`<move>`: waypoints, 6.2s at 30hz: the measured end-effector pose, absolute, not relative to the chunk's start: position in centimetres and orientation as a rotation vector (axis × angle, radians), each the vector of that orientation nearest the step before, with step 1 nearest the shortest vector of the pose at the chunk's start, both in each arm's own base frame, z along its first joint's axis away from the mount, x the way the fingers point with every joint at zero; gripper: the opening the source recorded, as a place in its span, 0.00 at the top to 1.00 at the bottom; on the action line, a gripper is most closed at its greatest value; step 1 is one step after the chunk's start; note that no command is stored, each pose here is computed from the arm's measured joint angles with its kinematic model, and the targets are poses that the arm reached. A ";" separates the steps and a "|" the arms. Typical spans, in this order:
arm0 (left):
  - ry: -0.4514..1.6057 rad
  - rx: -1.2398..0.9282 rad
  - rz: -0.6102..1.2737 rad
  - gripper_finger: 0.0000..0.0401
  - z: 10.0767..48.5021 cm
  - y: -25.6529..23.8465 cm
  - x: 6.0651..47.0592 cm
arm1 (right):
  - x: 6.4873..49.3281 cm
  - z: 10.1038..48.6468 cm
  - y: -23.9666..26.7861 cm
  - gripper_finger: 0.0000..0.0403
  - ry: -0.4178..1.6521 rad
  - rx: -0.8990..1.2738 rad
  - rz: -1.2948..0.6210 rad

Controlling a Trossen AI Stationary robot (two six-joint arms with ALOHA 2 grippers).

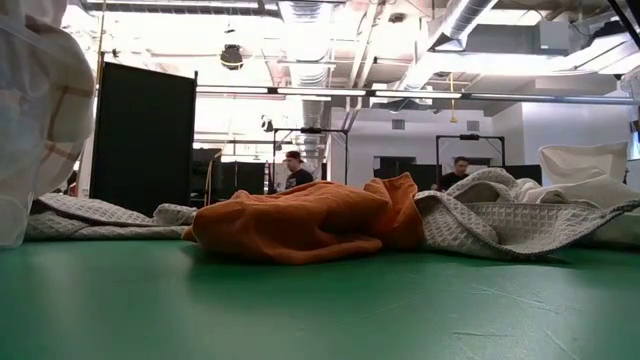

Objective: Sort towels by color in basket
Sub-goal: Put the white squared towel into the left transparent bin

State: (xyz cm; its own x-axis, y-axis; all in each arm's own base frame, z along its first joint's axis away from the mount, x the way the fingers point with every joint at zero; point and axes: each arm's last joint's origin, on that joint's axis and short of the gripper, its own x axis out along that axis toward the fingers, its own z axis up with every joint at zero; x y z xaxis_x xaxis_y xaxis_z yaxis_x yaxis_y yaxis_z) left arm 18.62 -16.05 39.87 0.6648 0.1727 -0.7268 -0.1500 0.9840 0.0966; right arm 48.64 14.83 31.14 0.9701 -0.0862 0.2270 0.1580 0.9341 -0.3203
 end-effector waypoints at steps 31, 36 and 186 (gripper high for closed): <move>1.429 -0.141 -0.094 0.99 35.8 -17.1 15.6 | 45.3 28.7 14.9 0.30 0.450 -0.402 -0.205; 1.485 -0.154 -0.051 0.99 33.0 -17.4 15.8 | 44.4 29.4 13.7 0.30 0.519 -0.357 -0.234; 1.507 0.062 0.135 0.60 29.3 -11.9 14.9 | 34.8 30.2 9.8 0.30 0.425 -0.195 -0.306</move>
State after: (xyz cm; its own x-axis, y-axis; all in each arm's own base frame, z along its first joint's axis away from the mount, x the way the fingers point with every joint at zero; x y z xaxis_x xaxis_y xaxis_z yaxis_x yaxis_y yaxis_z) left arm 14.90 -11.86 29.33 0.0578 0.1275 -0.9902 -0.0505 0.9909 0.1246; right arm 34.82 9.81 30.23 0.8663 -0.3306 -0.3744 0.2500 0.9360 -0.2479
